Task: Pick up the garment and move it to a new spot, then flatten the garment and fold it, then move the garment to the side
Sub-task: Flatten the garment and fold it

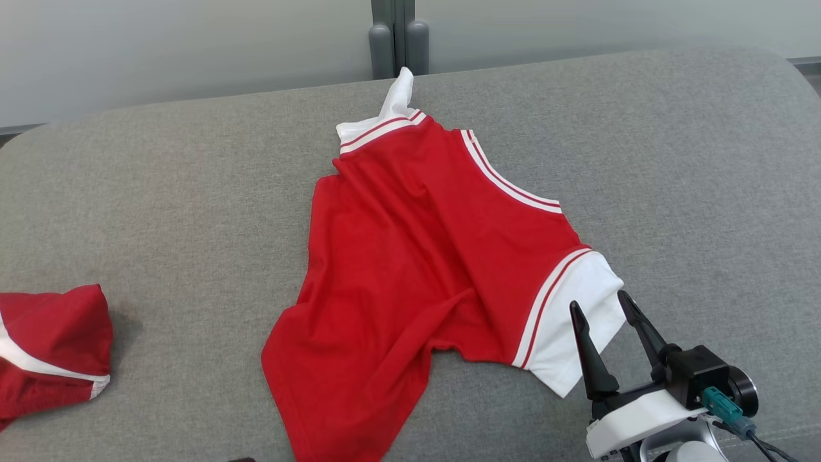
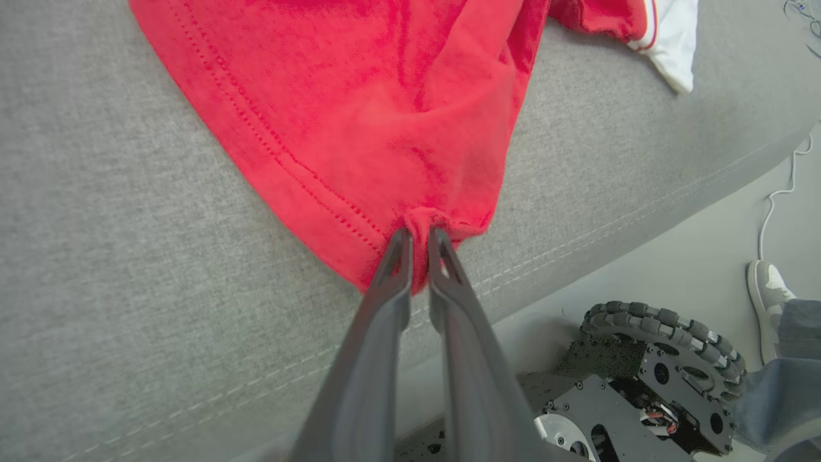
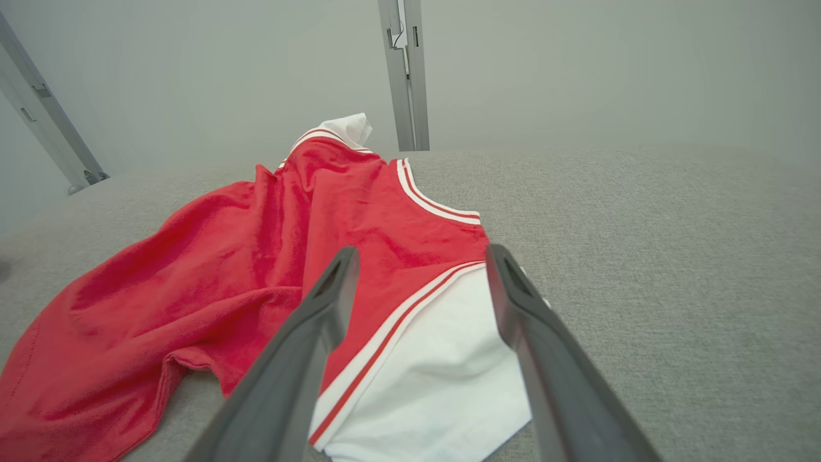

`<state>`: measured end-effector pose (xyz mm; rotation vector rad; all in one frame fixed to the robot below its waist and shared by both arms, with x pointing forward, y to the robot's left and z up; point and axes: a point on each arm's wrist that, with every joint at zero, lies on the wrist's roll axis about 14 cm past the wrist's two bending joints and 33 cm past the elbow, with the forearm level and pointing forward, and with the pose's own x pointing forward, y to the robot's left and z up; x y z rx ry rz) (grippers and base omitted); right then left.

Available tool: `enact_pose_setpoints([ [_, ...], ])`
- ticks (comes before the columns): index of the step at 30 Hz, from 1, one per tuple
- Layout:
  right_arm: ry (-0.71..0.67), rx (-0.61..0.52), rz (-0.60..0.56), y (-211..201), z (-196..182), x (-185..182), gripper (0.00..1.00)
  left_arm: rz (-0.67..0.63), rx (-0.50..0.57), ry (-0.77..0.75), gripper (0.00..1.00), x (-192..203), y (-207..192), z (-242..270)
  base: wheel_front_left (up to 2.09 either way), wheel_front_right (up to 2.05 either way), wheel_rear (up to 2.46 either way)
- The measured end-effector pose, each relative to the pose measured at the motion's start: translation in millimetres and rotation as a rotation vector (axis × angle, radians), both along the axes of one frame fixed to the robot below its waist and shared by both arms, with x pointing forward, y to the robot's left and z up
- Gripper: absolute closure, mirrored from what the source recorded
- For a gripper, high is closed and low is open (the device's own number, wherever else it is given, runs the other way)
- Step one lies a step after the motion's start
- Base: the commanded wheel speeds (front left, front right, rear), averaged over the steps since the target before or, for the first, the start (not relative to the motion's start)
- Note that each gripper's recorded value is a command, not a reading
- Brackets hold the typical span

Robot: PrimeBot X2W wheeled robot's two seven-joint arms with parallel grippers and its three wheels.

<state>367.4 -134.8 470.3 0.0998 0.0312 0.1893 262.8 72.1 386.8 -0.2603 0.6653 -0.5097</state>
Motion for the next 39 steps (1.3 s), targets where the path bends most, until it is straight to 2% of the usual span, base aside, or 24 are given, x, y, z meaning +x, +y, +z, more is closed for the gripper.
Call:
enact_pose_setpoints([
  [1, -0.002, 0.000, 0.002, 0.7, 0.7, -0.4, 0.00, -0.015, 0.019, 0.024, 0.00, -7.1, 1.1, -6.5, 0.00, 0.00, 0.00],
  [4, -0.008, -0.001, 0.003, 0.9, 2.6, -1.1, 0.00, 0.000, -0.047, 0.049, 0.00, -10.9, -5.1, -0.4, 0.00, 0.00, 0.00],
  [7, -0.007, -0.004, 0.001, 0.1, 2.3, -0.8, 0.00, 0.063, -0.130, -0.064, 0.00, 20.5, 0.6, 34.4, 0.00, 0.00, 0.00],
  [9, -0.004, -0.005, 0.000, -0.6, 1.2, -0.2, 0.00, 0.126, -0.124, -0.157, 0.00, 46.3, 17.1, 53.8, 0.00, 0.00, 0.00],
  [14, 0.009, -0.008, 0.019, 5.6, -3.7, 2.4, 0.00, 0.175, -0.065, -0.216, 0.00, 91.3, 36.2, 57.2, 0.00, 0.00, 0.00],
  [18, -0.007, -0.008, 0.018, 5.5, 1.2, 9.1, 0.00, 0.138, -0.039, -0.198, 0.00, 119.5, 21.8, 43.0, 0.00, 0.00, 0.00],
  [22, -0.001, -0.004, -0.018, -6.1, 0.2, 8.1, 0.00, 0.070, 0.041, -0.150, 0.00, 133.6, 7.9, 17.2, 0.00, 0.00, 0.00],
  [26, 0.011, -0.001, -0.058, -18.3, -2.6, 3.5, 0.00, 0.055, 0.140, -0.080, 0.00, 138.3, 15.1, -13.3, 0.00, 0.00, 0.00],
  [27, 0.015, 0.001, -0.069, -21.7, -3.5, 2.4, 0.00, 0.060, 0.160, -0.073, 0.21, 142.0, 18.9, -18.4, 0.00, 0.00, 0.00],
  [28, 0.019, 0.000, -0.076, -23.7, -4.7, 1.1, 0.00, 0.068, 0.164, -0.073, 1.00, 146.8, 20.5, -20.6, 0.00, 0.00, 0.00],
  [34, 0.040, -0.005, -0.125, -38.9, -10.1, -4.1, 0.00, 0.078, 0.158, -0.129, 1.00, 175.5, 19.7, -20.3, 0.00, 0.00, 0.00],
  [39, 0.050, -0.011, -0.134, -42.2, -13.4, -2.7, 0.00, 0.169, 0.211, -0.271, 1.00, 228.6, 43.6, 5.2, 0.00, 0.00, 0.00],
])
